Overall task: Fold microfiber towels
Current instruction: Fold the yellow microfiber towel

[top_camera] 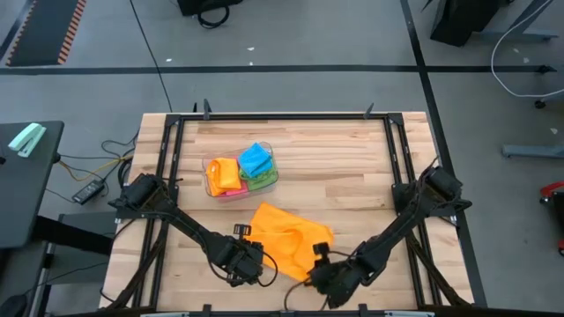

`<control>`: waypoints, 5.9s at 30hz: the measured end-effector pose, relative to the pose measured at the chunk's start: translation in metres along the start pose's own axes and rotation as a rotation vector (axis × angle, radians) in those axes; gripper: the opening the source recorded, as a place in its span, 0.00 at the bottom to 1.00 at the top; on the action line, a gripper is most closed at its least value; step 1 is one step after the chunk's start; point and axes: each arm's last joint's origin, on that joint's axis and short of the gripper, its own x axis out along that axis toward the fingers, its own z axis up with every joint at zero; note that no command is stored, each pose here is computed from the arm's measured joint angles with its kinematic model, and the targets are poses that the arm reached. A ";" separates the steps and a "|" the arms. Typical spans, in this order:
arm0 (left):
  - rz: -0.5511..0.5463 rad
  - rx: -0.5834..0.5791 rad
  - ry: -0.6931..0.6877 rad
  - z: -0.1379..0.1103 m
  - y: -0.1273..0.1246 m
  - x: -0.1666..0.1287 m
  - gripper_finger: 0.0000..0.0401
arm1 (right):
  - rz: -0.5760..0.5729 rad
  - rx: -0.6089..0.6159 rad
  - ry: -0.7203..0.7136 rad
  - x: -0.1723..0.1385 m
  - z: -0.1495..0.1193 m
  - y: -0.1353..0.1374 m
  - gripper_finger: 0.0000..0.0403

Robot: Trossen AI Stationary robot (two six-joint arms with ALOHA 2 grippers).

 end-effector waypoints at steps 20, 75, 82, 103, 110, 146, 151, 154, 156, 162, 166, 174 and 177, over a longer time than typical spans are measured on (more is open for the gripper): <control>0.000 -0.001 0.000 0.000 0.001 0.000 0.20 | 0.079 -0.055 -0.019 0.030 -0.001 0.006 0.32; 0.000 -0.001 0.000 0.000 0.001 0.000 0.19 | 0.004 -0.200 0.313 0.002 0.004 0.023 0.02; 0.027 0.026 -0.001 0.000 0.002 0.000 0.15 | 0.009 -0.202 0.299 0.000 0.005 0.024 0.03; 0.098 0.056 0.074 -0.018 0.009 0.011 0.01 | 0.022 -0.165 0.294 0.001 0.007 0.022 0.04; 0.098 0.076 0.075 -0.020 0.005 0.010 0.01 | 0.027 -0.162 0.298 0.001 0.007 0.023 0.04; 0.089 0.101 0.179 -0.033 0.001 0.008 0.04 | -0.066 -0.070 0.382 -0.002 -0.001 0.015 0.30; 0.095 0.081 0.192 -0.034 0.001 0.008 0.04 | -0.105 -0.073 0.391 -0.004 -0.003 0.015 0.39; 0.090 0.063 0.196 -0.034 0.001 0.008 0.02 | -0.159 -0.092 0.331 -0.002 -0.001 0.014 0.40; 0.088 0.051 0.197 -0.034 0.001 0.008 0.02 | -0.164 -0.103 0.255 0.004 -0.002 0.014 0.40; 0.088 0.043 0.192 -0.035 -0.001 0.007 0.07 | -0.122 -0.159 0.052 0.032 -0.015 0.006 0.40; 0.086 0.042 0.192 -0.035 -0.001 0.007 0.09 | -0.139 -0.123 -0.042 0.045 -0.014 -0.011 0.40; 0.081 0.040 0.189 -0.035 -0.002 0.007 0.04 | -0.092 -0.128 -0.146 0.058 -0.013 -0.032 0.40; 0.081 0.040 0.189 -0.035 -0.002 0.007 0.03 | -0.063 -0.131 -0.186 0.058 -0.012 -0.031 0.40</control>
